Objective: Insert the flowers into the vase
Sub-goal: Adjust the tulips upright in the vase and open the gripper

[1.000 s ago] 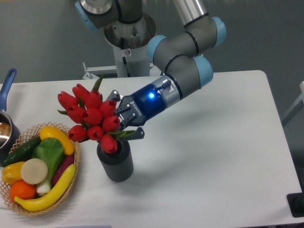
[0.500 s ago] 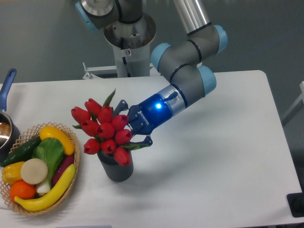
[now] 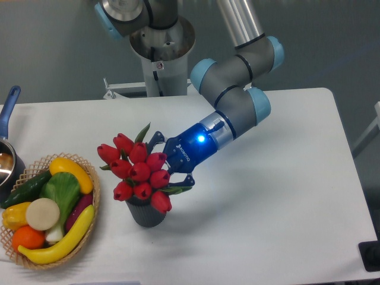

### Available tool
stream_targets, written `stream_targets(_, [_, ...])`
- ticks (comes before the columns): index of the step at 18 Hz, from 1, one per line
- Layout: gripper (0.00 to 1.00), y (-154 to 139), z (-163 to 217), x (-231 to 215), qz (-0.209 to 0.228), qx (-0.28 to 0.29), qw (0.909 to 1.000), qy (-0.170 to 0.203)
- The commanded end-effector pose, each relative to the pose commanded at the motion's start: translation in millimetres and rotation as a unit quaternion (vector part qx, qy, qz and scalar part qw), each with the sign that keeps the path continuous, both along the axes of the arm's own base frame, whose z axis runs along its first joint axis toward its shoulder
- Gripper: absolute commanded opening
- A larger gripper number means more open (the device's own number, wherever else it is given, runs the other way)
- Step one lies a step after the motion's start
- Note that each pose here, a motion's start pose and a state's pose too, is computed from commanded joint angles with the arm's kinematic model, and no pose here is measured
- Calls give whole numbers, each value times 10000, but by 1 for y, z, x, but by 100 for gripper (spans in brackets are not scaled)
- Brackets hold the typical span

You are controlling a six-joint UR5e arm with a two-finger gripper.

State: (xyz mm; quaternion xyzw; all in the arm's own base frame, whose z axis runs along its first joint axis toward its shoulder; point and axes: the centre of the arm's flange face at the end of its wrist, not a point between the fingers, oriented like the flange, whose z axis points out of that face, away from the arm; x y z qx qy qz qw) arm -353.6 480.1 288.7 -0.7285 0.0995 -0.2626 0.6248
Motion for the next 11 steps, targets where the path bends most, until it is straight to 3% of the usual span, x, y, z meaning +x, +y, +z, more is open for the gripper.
stream_targets(11, [45, 0, -15, 6, -50, -221, 9994, 273])
